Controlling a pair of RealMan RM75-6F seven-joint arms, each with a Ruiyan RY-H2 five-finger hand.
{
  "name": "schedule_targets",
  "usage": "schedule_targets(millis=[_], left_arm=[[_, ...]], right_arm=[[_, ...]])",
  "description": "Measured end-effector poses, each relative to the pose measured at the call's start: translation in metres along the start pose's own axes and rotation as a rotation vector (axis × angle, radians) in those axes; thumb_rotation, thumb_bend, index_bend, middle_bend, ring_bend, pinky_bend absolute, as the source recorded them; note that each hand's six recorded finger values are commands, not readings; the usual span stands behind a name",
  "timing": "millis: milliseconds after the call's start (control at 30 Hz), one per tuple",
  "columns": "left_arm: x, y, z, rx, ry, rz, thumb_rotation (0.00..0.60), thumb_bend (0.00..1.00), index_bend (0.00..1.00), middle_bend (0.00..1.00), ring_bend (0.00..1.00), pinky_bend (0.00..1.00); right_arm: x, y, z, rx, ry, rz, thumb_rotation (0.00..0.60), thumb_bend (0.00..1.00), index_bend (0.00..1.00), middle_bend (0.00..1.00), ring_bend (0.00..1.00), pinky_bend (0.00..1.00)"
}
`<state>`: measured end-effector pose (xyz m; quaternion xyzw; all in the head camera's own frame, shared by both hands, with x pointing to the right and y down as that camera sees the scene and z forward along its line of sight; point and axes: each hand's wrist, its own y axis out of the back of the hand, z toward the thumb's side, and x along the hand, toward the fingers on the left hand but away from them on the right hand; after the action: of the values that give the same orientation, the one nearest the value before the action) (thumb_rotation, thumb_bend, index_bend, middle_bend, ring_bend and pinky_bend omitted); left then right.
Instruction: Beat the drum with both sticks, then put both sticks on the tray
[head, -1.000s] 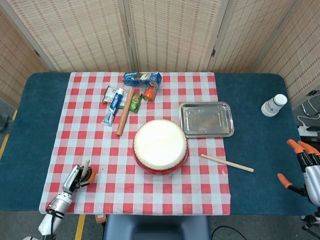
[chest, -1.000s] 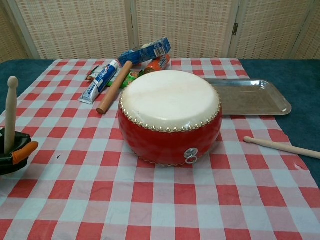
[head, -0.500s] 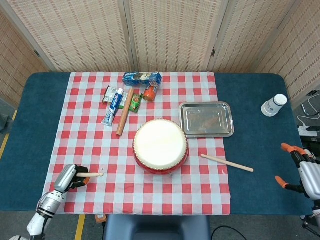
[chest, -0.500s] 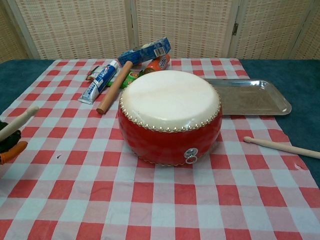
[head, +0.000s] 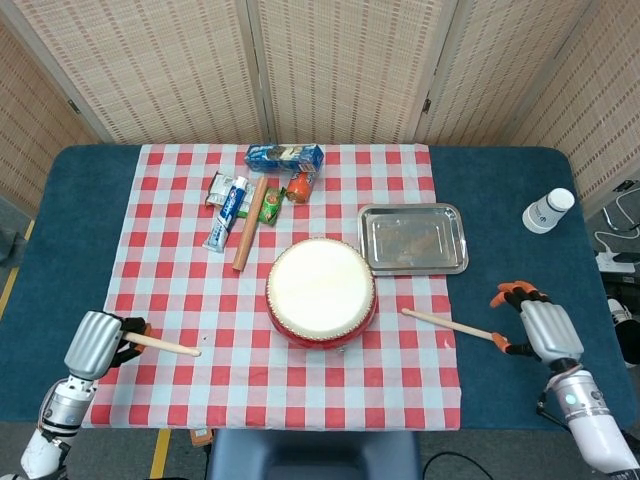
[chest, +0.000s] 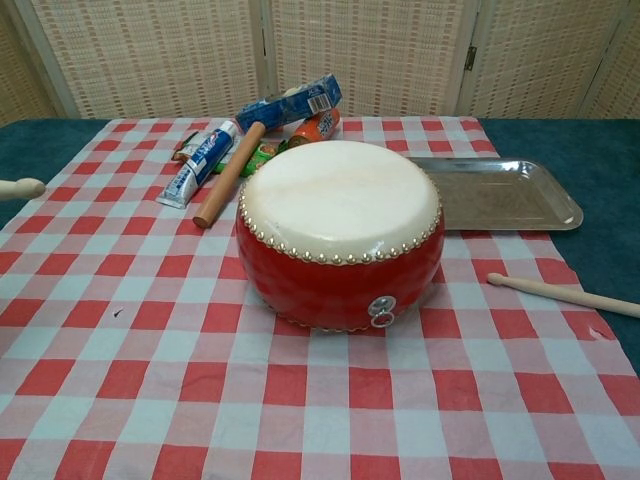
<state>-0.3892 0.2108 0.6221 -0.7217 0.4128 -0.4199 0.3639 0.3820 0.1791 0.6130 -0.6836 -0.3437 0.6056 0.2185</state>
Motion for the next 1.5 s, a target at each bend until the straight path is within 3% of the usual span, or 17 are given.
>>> schedule_targets(millis=[267, 500, 1133, 1333, 1500], left_arm=[[-0.005, 0.001, -0.003, -0.005, 0.018, -0.012, 0.6, 0.88, 1.0, 1.0, 1.0, 1.0], [-0.005, -0.003, -0.006, -0.011, 0.027, -0.025, 0.6, 0.87, 1.0, 1.0, 1.0, 1.0], [-0.006, -0.007, -0.015, -0.031, 0.043, -0.041, 0.6, 0.86, 1.0, 1.0, 1.0, 1.0], [-0.006, -0.005, -0.017, -0.049, 0.048, -0.037, 0.6, 0.85, 1.0, 1.0, 1.0, 1.0], [-0.007, -0.002, -0.019, -0.057, 0.054, -0.03, 0.6, 0.85, 1.0, 1.0, 1.0, 1.0]], right_arm=[[-0.046, -0.054, 0.024, 0.098, 0.017, 0.043, 0.6, 0.29, 0.4, 0.18, 0.02, 0.19], [-0.068, -0.085, 0.041, 0.158, 0.037, 0.048, 0.6, 0.29, 0.42, 0.18, 0.02, 0.19], [-0.083, -0.106, 0.059, 0.216, 0.075, 0.048, 0.6, 0.29, 0.48, 0.18, 0.02, 0.19], [-0.081, -0.108, 0.062, 0.229, 0.084, 0.041, 0.6, 0.39, 0.59, 0.18, 0.02, 0.19], [-0.074, -0.096, 0.063, 0.145, 0.086, 0.013, 0.6, 0.43, 0.63, 0.18, 0.03, 0.19]])
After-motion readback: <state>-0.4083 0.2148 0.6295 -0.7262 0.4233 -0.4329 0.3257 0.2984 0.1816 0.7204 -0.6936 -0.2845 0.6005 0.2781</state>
